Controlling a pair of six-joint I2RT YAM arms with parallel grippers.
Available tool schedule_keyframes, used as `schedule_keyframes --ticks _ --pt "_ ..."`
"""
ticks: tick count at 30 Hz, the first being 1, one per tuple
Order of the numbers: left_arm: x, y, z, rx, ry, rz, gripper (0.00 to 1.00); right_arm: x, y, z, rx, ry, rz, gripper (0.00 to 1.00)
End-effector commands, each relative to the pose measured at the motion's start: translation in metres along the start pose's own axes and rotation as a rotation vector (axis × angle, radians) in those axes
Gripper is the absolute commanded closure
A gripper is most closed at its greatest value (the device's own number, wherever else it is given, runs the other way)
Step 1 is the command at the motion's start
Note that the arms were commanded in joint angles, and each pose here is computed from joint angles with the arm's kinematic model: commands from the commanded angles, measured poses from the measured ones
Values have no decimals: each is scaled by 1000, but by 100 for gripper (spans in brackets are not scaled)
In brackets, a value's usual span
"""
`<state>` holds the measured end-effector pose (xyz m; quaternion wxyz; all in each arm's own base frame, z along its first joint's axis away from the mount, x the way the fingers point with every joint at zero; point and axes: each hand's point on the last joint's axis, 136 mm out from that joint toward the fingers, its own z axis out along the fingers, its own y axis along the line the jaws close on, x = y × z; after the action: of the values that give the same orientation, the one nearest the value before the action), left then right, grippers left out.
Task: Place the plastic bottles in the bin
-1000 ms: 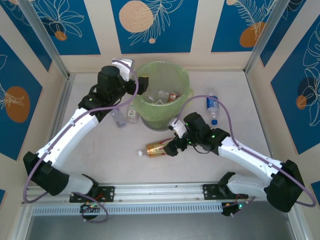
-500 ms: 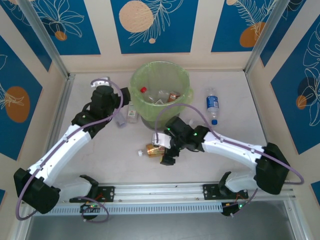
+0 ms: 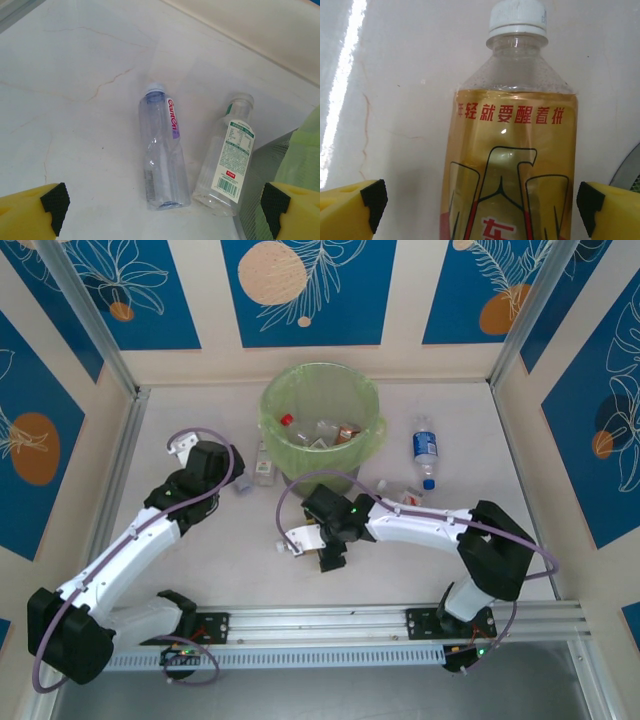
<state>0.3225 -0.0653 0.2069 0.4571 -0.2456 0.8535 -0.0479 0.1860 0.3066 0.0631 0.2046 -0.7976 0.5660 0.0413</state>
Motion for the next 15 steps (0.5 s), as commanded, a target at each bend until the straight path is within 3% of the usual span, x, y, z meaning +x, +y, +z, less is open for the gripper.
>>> schedule_keyframes --ticks 1,7,15 --pt "-2 4 3 -14 -9 -41 0 -8 -19 2 57 5 -78 1" --pt "0 7 5 -27 -2 -31 0 -1 -33 17 104 53 -70 4" --pt "-1 9 5 -30 -1 -34 0 4 -28 29 58 46 -60 10"
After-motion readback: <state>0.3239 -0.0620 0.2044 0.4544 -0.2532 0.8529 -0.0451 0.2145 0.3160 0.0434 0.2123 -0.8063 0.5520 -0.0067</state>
